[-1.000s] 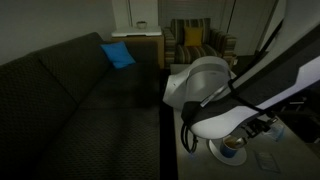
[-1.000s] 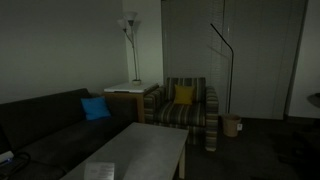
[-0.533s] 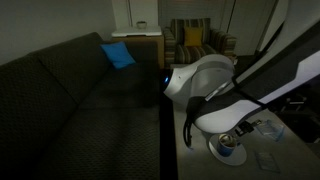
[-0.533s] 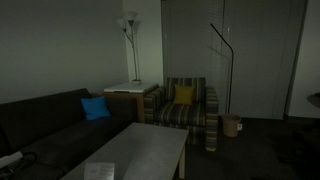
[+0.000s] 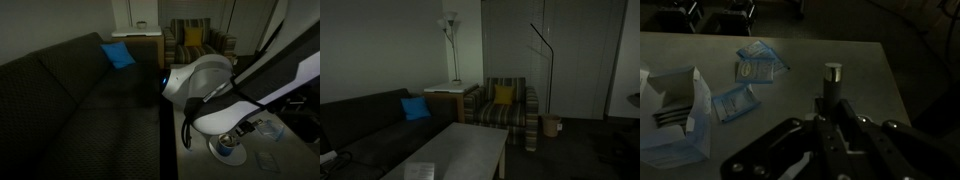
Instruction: Use the spoon to stir in the cup
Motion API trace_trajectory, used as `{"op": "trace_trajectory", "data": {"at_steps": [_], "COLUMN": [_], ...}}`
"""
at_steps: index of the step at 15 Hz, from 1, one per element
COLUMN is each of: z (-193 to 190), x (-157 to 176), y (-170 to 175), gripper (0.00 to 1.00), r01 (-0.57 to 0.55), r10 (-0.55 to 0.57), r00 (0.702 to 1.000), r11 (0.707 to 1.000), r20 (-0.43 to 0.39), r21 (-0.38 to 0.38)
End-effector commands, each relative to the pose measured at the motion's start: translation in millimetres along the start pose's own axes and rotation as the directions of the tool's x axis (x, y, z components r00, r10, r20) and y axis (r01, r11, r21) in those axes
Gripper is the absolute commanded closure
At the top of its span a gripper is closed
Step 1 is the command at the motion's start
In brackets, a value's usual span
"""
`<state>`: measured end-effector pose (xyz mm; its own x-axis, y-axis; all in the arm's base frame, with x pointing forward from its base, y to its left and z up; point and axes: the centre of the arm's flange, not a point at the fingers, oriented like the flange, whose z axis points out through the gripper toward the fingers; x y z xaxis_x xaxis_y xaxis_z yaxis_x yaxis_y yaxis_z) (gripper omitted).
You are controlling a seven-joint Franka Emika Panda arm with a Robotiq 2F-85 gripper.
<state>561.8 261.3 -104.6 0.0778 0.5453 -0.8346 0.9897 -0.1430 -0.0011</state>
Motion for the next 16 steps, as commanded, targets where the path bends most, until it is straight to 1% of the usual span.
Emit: {"op": "trace_trajectory", "data": {"at_steps": [1, 3, 6, 9, 11, 12, 15, 16], "z": [-5, -5, -9, -10, -1, 6, 24, 29], "x": [-9, -7, -1, 2, 5, 7, 7, 7], "y": [-11, -14, -16, -16, -13, -11, -8, -6], "gripper": [0.96, 0.96, 0.96, 0.96, 0.96, 0.96, 0.96, 0.96], "r01": [0.011, 0.016, 0.011, -0.055, -0.124, -0.155, -0.211, -0.222], "r10": [-0.01, -0.016, -0.01, 0.054, 0.118, 0.147, 0.203, 0.218], "r00": [0.995, 0.99, 0.986, 0.982, 0.979, 0.979, 0.975, 0.974], "r11": [1.0, 1.0, 1.0, 0.998, 0.992, 0.987, 0.974, 0.97], "r20": [0.102, 0.141, 0.168, 0.181, 0.165, 0.141, 0.086, 0.056], "r21": [-0.006, 0.001, -0.006, 0.002, 0.026, 0.046, 0.087, 0.099]}}
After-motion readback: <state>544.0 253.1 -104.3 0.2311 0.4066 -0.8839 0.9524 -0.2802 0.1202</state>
